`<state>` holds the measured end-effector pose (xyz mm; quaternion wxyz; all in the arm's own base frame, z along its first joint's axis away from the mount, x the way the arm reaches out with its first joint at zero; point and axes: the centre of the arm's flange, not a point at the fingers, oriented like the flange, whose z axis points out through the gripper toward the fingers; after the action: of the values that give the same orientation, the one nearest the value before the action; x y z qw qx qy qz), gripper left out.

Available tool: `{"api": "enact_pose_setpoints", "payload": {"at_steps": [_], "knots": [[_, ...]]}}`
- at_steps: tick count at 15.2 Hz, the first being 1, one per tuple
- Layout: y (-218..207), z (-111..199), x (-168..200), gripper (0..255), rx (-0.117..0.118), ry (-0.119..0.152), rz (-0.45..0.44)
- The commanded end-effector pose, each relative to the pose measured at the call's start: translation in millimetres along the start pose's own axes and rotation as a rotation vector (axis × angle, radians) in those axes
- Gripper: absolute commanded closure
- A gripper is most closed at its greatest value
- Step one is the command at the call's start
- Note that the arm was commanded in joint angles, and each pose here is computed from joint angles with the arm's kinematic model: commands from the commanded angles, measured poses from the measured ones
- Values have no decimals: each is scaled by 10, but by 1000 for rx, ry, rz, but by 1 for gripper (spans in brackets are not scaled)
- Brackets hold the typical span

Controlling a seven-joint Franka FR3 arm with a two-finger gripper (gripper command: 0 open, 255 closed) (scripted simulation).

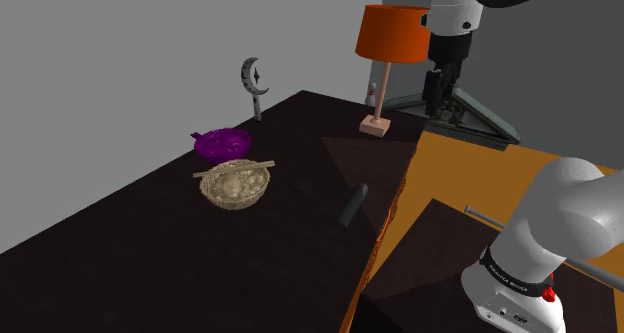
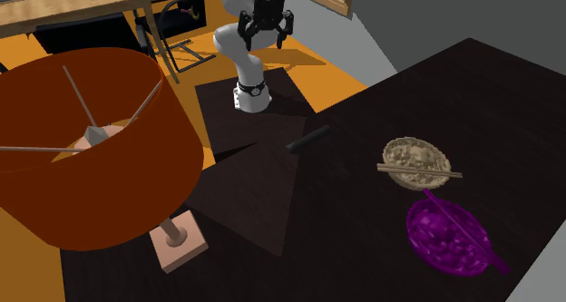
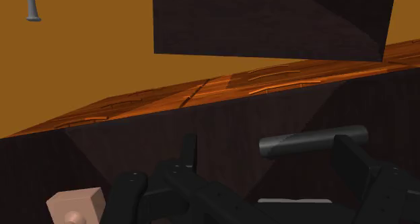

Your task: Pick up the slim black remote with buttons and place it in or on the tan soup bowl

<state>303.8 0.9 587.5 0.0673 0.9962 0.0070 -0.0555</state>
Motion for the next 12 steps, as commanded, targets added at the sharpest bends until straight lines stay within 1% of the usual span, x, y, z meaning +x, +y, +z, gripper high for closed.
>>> {"api": "enact_pose_setpoints", "payload": {"at_steps": [1,12], "knots": [[0,0,0,0,0,0,0],[-533,1154,452,0,163,-72,586]]}}
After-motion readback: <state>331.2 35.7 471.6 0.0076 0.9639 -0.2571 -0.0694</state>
